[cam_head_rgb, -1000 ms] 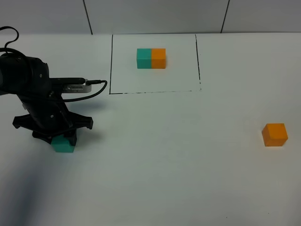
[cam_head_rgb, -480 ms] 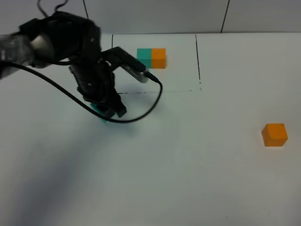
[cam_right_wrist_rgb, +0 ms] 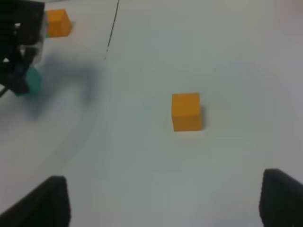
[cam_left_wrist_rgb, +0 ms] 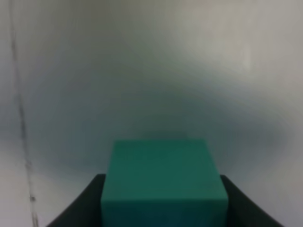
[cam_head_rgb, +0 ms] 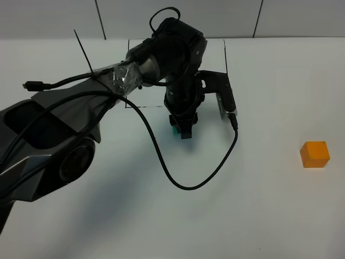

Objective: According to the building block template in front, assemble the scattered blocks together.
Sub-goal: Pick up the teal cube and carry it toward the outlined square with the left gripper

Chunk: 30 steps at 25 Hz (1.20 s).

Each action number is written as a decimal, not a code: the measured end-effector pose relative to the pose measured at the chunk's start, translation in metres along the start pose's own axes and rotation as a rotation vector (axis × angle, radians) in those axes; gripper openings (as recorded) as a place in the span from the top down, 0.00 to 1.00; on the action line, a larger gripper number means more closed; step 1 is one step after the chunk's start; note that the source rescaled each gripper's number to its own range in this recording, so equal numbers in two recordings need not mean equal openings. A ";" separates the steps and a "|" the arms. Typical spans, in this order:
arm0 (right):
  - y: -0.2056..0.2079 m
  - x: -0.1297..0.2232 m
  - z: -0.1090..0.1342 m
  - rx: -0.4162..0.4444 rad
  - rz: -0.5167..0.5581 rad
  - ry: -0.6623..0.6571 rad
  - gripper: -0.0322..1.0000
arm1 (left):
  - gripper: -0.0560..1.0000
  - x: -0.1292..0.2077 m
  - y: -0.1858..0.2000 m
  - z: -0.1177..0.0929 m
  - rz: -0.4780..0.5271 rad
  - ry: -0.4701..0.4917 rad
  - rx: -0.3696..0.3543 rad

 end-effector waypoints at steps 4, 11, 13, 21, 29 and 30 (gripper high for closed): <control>0.000 0.000 0.000 0.000 0.000 0.000 0.33 | 0.94 -0.004 -0.006 0.007 -0.008 -0.064 -0.016; 0.000 0.000 0.000 0.000 0.000 0.000 0.33 | 0.94 -0.005 -0.013 0.007 -0.006 -0.127 -0.007; 0.000 0.000 0.000 0.000 0.000 0.000 0.33 | 0.94 -0.005 -0.015 0.007 -0.005 -0.116 -0.006; 0.000 0.000 0.000 0.000 0.000 0.000 0.33 | 0.94 -0.006 -0.016 0.006 -0.007 -0.109 -0.003; 0.000 0.000 0.000 0.000 0.000 0.000 0.33 | 0.93 -0.006 -0.016 0.006 -0.007 -0.112 -0.003; 0.000 0.000 0.000 0.000 0.000 0.000 0.33 | 0.91 -0.006 -0.016 0.006 -0.008 -0.111 -0.002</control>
Point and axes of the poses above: a point on each arm's last joint axis where the gripper is mounted, y pointing back along that axis away from the gripper, z along the wrist's bending axis when the last joint is at zero, x = y × z, the point moved 3 cm from there along -y, pointing out along that axis toward the gripper, and after that the axes turned 10 degrees about -y, right-handed, at the moved point
